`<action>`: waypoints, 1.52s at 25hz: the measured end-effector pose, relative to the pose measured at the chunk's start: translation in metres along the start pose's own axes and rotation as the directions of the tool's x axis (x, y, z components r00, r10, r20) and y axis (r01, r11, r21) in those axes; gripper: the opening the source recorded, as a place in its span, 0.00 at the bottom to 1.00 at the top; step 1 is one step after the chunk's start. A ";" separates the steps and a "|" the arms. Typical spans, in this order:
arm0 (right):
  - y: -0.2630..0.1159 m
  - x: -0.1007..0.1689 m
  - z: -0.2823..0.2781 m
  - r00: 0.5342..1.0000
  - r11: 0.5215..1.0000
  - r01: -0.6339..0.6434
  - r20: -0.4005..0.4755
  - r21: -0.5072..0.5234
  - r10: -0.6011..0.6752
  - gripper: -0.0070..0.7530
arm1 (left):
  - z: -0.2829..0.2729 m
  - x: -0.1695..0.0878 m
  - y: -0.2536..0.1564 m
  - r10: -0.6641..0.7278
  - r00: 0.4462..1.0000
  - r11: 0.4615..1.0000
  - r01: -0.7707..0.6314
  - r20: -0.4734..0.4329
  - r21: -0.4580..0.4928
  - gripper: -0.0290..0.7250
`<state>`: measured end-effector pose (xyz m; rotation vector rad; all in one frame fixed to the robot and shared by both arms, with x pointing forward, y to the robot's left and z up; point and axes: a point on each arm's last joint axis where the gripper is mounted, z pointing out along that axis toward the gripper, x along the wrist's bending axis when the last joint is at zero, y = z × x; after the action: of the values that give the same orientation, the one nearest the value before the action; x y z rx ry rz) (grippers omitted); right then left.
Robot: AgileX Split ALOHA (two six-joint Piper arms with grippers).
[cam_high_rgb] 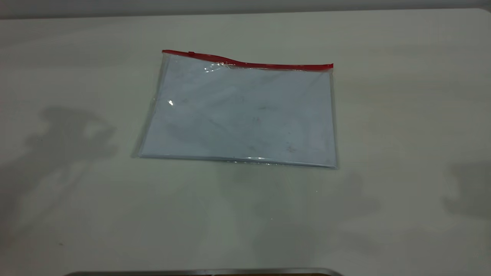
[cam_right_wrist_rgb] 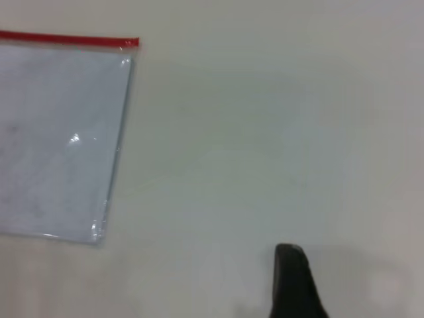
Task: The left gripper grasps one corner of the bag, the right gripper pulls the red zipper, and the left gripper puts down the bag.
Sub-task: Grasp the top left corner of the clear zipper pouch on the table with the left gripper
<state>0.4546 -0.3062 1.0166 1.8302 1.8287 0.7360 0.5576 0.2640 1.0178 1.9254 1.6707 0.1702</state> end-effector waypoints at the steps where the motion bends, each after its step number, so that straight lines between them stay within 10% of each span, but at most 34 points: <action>1: 0.003 -0.001 0.007 1.000 1.000 0.010 -0.004 0.009 -0.010 0.68 | 0.009 0.003 0.006 0.006 1.000 1.000 -0.006 0.003 0.008 0.81; 18: 0.050 0.045 0.117 0.942 0.955 0.267 -0.242 0.130 -0.231 0.68 | 0.163 0.055 0.031 -0.045 0.999 0.984 0.040 0.027 0.173 0.81; 28: 0.035 0.117 0.155 0.855 0.889 0.428 -0.390 0.163 -0.340 0.68 | 0.223 0.065 0.018 0.042 0.988 0.991 -0.060 0.151 0.116 0.81; 38: 0.027 0.127 0.160 0.838 0.870 0.455 -0.422 0.189 -0.346 0.68 | 0.273 0.067 0.007 0.044 0.969 0.999 -0.043 0.243 -0.010 0.81</action>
<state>0.5761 -0.1707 0.9203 1.4320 2.5887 0.7260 0.7014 0.2345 0.7780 1.8957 1.4657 -0.0447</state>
